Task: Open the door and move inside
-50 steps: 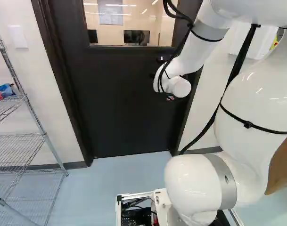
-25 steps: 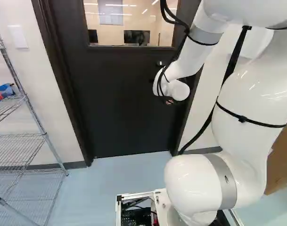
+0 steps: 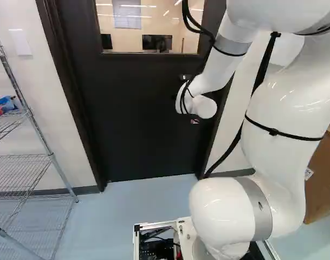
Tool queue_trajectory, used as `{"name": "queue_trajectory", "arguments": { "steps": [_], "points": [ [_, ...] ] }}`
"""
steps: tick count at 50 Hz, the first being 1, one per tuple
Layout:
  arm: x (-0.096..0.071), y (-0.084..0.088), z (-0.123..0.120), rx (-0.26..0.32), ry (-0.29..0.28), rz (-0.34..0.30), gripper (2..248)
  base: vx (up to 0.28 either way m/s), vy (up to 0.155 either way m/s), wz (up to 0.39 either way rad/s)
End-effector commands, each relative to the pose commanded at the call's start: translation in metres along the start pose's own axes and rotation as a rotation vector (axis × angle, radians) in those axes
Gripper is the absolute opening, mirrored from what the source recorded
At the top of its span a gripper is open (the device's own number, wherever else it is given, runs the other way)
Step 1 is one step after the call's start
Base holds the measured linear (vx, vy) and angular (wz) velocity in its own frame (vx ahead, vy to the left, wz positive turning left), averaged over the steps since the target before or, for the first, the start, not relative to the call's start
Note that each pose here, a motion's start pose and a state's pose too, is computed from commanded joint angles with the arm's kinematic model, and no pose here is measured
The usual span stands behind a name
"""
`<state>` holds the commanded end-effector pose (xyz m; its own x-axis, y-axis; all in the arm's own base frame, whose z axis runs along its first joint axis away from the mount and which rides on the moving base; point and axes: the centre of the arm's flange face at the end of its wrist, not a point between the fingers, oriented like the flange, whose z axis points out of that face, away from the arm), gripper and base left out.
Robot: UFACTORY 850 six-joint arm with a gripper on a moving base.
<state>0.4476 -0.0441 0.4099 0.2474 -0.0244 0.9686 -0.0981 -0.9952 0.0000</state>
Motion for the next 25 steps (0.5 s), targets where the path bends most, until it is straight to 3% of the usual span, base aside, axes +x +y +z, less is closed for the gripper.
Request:
{"name": "queue_trajectory", "arguments": {
  "steps": [25],
  "points": [
    [0.003,0.009,-0.046,-0.021,0.029,0.005,247,0.0,0.0,0.0]
  ]
}}
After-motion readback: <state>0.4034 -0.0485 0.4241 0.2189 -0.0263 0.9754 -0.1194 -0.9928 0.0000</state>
